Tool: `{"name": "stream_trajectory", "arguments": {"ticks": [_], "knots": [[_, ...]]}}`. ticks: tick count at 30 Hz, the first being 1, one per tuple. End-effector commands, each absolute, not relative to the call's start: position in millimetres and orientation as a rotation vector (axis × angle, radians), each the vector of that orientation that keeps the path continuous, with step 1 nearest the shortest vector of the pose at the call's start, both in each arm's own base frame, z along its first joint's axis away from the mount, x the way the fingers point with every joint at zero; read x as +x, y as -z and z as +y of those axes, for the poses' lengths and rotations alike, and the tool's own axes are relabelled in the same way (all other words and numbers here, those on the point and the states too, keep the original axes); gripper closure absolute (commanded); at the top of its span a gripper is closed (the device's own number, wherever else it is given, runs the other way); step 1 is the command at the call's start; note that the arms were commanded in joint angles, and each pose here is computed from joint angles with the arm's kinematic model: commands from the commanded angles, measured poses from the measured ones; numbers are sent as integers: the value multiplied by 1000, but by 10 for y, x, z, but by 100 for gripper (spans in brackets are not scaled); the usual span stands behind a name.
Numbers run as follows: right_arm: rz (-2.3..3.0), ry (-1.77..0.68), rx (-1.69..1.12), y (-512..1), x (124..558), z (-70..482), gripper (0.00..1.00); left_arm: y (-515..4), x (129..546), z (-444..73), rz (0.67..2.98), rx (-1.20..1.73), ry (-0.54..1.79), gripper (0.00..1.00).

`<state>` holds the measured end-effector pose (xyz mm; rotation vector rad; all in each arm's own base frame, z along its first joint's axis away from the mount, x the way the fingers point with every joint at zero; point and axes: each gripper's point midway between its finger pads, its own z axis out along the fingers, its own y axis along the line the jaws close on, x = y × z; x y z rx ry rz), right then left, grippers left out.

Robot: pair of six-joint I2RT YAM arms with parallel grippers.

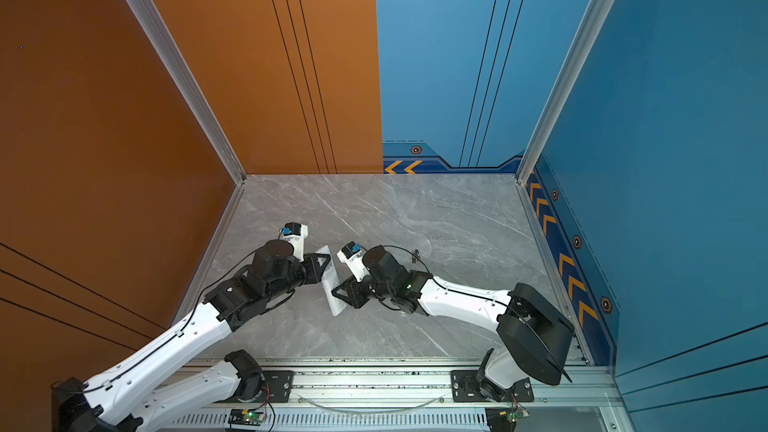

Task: Load the batteries into the remote control
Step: 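Bring the right gripper to the battery cover tab of the upright remote, then pinch the cover tab with the right gripper and pull the cover off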

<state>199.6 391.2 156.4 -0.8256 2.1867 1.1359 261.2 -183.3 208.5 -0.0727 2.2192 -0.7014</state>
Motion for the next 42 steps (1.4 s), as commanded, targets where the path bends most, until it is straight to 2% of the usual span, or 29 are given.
{"name": "stream_trajectory", "arguments": {"ticks": [1, 42], "knots": [[2151, -1166, -832, -1671, 2006, 3998, 70, -2288, 2661, -1880, 2151, -76, 756, 100], [2106, -1183, -831, -1815, 2011, 4012, 75, -2104, 2655, -1781, 2183, -80, 709, 100]]}}
